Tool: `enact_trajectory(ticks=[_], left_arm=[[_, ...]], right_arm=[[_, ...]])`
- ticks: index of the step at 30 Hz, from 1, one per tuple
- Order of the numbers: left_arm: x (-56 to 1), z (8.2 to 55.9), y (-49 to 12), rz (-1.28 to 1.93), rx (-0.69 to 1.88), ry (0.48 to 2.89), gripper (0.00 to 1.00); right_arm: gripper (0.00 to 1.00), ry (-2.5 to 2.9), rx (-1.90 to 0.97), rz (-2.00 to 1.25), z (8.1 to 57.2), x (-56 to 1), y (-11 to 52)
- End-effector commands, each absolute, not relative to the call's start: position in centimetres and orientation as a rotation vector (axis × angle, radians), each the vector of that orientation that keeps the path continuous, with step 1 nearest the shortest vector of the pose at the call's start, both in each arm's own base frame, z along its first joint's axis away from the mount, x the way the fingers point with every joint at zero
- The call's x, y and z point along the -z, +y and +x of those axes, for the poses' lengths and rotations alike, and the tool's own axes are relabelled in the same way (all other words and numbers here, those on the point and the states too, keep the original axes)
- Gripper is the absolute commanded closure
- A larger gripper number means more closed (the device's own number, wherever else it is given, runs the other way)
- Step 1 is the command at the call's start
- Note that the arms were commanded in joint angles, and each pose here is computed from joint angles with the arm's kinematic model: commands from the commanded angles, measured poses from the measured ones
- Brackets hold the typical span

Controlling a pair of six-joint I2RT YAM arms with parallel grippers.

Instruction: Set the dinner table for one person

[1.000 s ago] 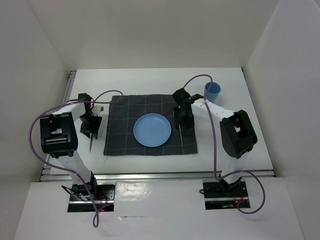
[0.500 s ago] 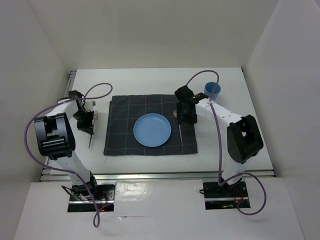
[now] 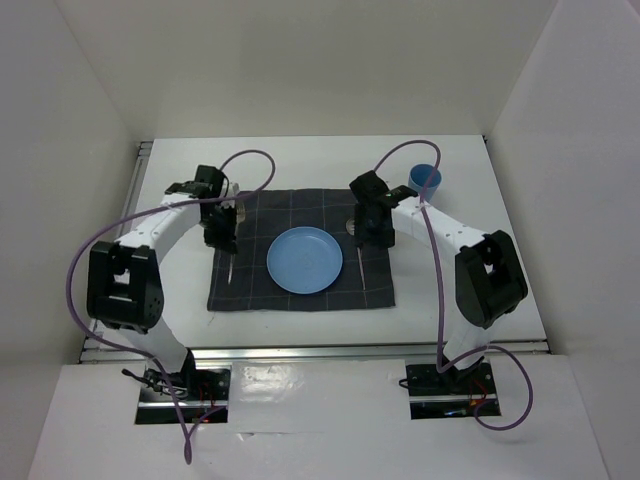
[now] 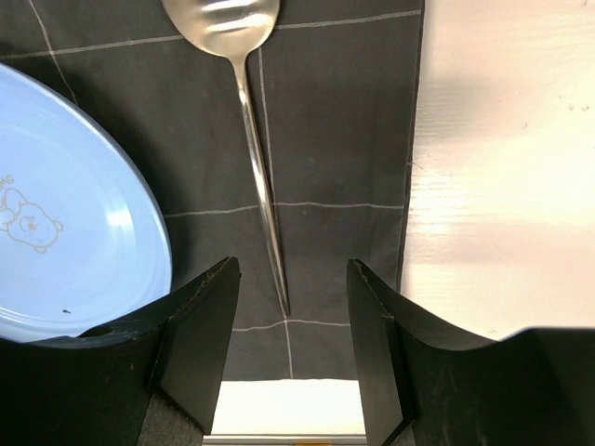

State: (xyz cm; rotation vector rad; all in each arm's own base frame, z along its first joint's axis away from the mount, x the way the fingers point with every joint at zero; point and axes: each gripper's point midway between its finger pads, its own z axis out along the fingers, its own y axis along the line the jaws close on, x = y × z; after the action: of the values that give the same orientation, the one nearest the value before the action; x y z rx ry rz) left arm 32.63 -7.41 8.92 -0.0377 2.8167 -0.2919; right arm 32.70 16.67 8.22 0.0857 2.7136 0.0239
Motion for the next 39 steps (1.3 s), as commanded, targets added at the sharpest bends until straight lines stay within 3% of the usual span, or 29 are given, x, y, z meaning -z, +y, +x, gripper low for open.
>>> enact_trajectory(ticks=[1,12,23,26,34,35,38,39], left_arm=[[-8.0,34.0,-7.8,-0.194,0.243,2.810,1.00],[-3.0,33.3,-8.2,-0.245,0.068,2.929,1.00],[-1.5,33.1,-8.5,-0.201,0.079,2.987,1.00],[-1.4,33.0,-8.6,-0.171,0.088,3.003,0.91],[-1.6,33.2,-8.7,-0.122,0.101,3.011,0.84],[-2.0,33.0,-8.8,-0.095,0.118,3.014,0.82],[-4.7,34.1,-9.4,-0.047,0.178,2.949,0.56],[-5.3,34.2,-9.4,-0.031,0.180,2.936,0.54]], right_arm=[[0.42,2.682,-0.022,0.107,32.5,-9.5,16.2],[0.42,2.691,0.016,0.109,31.6,-9.0,15.3],[0.42,2.704,-0.015,0.103,31.8,-8.4,16.0],[0.42,2.725,-0.014,0.098,31.6,-7.7,16.1],[0.42,2.693,-0.011,0.106,32.5,-9.1,16.2],[0.38,2.702,-0.003,0.104,32.3,-9.4,16.1],[0.27,2.677,0.028,0.138,33.4,-12.6,15.7],[0.24,2.666,0.048,0.155,33.9,-13.5,15.3]])
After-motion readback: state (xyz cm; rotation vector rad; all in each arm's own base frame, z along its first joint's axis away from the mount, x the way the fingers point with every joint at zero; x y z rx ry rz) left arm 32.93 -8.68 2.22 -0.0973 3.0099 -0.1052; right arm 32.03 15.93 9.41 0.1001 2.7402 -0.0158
